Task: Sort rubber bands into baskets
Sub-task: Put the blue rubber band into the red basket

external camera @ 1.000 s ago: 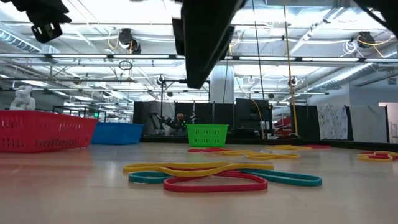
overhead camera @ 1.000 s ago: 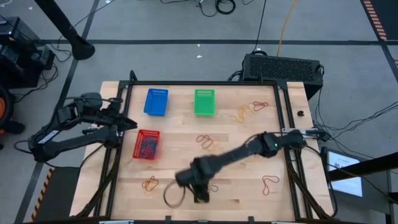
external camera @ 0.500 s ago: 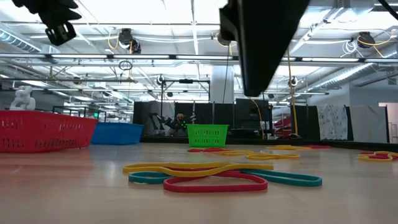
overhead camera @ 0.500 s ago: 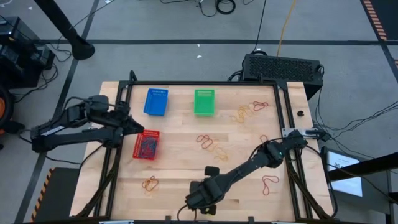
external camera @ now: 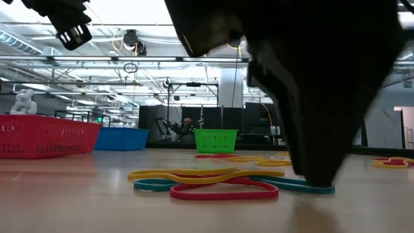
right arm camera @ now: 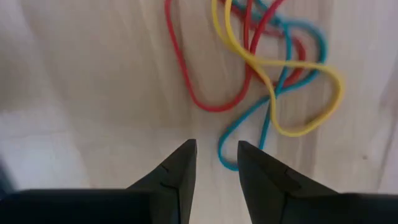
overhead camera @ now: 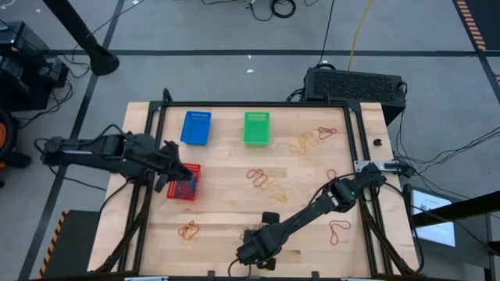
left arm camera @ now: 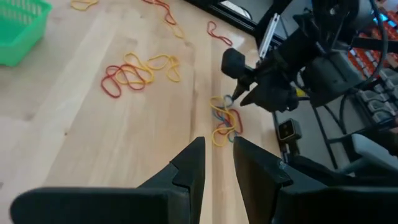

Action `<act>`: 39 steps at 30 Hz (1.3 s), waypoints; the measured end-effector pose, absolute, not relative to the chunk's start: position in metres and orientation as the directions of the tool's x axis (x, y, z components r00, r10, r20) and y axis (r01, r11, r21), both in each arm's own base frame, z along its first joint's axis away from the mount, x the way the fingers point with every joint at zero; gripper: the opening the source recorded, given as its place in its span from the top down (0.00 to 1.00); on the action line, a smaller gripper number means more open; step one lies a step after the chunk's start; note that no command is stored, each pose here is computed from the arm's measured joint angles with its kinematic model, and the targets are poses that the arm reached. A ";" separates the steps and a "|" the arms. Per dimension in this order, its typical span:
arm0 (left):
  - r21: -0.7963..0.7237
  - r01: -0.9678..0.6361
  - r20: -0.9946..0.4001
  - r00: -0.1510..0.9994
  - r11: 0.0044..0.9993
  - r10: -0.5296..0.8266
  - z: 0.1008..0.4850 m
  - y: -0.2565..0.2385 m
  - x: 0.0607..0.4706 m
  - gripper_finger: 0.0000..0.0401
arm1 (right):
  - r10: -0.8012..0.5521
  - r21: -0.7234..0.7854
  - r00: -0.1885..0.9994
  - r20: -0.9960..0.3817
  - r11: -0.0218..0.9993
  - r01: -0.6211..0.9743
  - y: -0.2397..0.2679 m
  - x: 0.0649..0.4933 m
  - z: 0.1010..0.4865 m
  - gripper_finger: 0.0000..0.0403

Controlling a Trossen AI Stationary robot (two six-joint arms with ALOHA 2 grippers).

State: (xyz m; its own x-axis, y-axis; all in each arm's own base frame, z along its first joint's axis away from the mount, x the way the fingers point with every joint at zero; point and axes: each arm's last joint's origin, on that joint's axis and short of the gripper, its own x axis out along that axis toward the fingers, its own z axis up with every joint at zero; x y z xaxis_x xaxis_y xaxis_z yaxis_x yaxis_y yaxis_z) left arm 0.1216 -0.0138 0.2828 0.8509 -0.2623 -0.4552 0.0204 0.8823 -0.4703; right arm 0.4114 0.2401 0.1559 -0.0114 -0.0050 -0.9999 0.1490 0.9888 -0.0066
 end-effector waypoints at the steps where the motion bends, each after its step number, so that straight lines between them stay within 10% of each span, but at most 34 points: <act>1: -0.469 0.027 -0.451 0.853 0.883 -0.265 0.283 -0.015 0.122 0.78 | -0.012 -0.016 -0.026 -1.000 0.989 0.148 0.239 0.410 0.152 0.73; 22: -0.468 0.027 -0.448 0.855 0.884 -0.263 0.284 -0.019 0.122 0.78 | -0.016 -0.021 -0.041 -0.999 0.992 0.128 0.224 0.403 0.156 1.00; 39: -0.467 0.025 -0.453 0.852 0.884 -0.263 0.284 -0.019 0.121 0.78 | -0.011 0.047 0.531 -0.847 0.994 0.096 0.203 0.386 0.310 1.00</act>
State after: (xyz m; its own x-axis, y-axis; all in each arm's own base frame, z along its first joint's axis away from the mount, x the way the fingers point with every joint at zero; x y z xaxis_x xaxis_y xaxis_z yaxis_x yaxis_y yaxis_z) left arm 0.1213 -0.0187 0.2837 0.8521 -0.2628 -0.4526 0.0249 0.8842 -0.4665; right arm 0.3855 0.2031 0.3100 0.5310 -0.0112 -0.8473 0.0958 0.9943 0.0469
